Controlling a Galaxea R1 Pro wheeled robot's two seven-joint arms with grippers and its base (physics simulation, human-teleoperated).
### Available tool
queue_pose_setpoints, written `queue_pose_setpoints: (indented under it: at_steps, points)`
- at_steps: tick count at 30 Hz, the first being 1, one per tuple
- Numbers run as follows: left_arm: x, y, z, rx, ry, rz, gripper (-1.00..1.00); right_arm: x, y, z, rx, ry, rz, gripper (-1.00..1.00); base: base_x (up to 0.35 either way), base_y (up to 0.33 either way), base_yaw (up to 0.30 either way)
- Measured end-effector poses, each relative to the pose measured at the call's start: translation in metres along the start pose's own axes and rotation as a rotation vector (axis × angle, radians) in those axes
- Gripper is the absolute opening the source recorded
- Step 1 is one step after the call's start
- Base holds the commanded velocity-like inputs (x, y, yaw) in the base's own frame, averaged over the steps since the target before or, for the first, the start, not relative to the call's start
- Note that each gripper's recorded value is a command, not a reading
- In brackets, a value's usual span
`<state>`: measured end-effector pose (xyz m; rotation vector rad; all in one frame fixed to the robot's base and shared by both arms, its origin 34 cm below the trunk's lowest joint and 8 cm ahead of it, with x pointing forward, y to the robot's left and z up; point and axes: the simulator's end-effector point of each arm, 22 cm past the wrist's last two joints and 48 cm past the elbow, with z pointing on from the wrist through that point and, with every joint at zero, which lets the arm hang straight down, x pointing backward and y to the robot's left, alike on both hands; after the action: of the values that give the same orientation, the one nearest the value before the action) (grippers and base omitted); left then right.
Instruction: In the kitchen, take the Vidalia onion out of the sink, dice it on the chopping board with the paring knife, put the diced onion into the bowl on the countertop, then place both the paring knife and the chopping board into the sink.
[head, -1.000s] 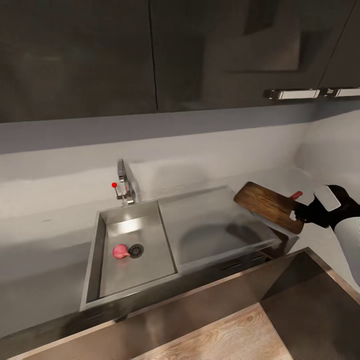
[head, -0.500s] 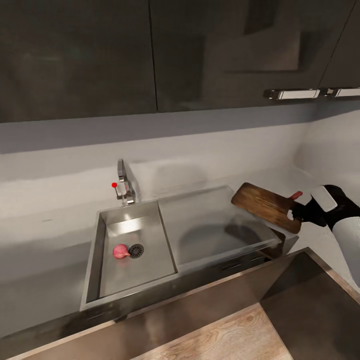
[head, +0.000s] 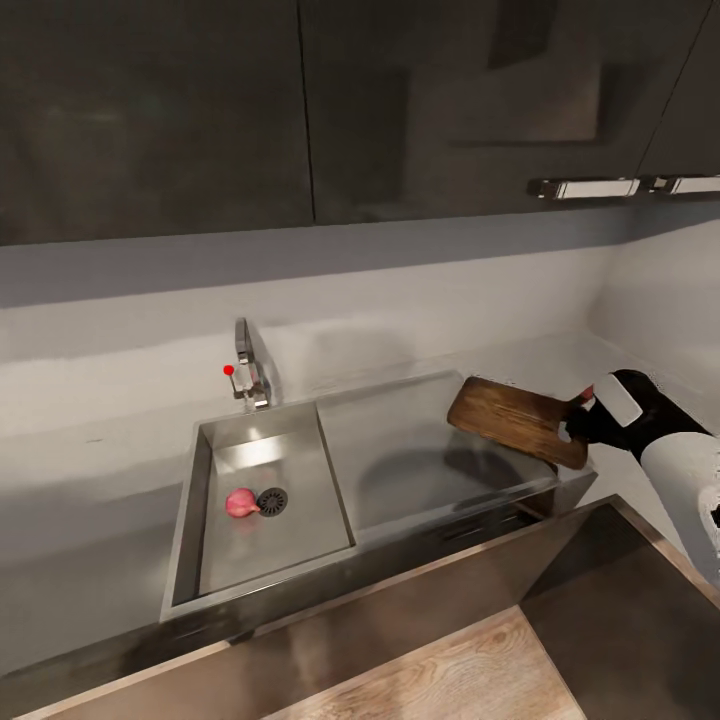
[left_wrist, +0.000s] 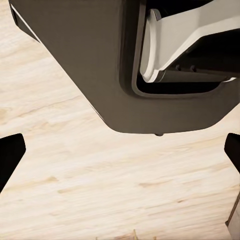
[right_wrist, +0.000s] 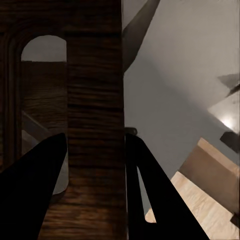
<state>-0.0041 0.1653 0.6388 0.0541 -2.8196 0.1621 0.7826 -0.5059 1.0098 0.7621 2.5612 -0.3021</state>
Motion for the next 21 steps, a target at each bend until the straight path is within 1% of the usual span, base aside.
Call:
queue_pose_setpoints:
  at_steps: [1, 3, 4, 6, 8, 9, 12, 16, 21]
  points:
    - [-0.0001, 0.0, 0.0, 0.0, 0.0, 0.0, 1.0, -0.0006, 0.0028, -0.0004, -0.01, -0.003, 0.008, -1.0, 0.0, 0.0, 0.0]
    - [-0.0002, 0.0, 0.0, 0.0, 0.0, 0.0, 1.0, 0.0013, 0.0051, -0.0003, -0.002, -0.001, -0.012, -1.0, 0.0, 0.004, 0.0]
    - [-0.0003, 0.0, 0.0, 0.0, -0.001, 0.0, 1.0, 0.001, 0.0084, -0.0008, -0.012, -0.003, -0.004, -1.0, 0.0, 0.043, 0.0]
    - [0.0, 0.0, 0.0, 0.0, 0.0, 0.0, 1.0, 0.0022, 0.0075, -0.0008, 0.002, -0.003, -0.023, -1.0, 0.0, 0.202, 0.0]
    - [0.0, 0.0, 0.0, 0.0, 0.0, 0.0, 1.0, 0.0021, 0.0114, -0.001, -0.013, -0.003, -0.01, -1.0, 0.0, 0.249, 0.0]
    - [-0.0002, 0.0, 0.0, 0.0, -0.001, 0.0, 1.0, 0.0027, 0.0103, -0.0006, -0.007, -0.002, -0.017, -1.0, 0.0, 0.261, 0.0]
    - [-0.0002, 0.0, 0.0, 0.0, -0.001, 0.0, 1.0, 0.0026, 0.0113, -0.0008, -0.009, -0.002, -0.016, -1.0, 0.0, 0.214, 0.04]
    - [-0.0004, 0.0, 0.0, 0.0, -0.001, 0.0, 1.0, 0.0024, 0.0117, -0.001, -0.01, -0.002, -0.015, -1.0, 0.0, 0.105, 0.147]
    - [-0.0003, 0.0, 0.0, 0.0, -0.001, 0.0, 1.0, 0.0029, 0.0113, -0.0006, -0.008, -0.001, -0.017, -1.0, 0.0, 0.019, 0.248]
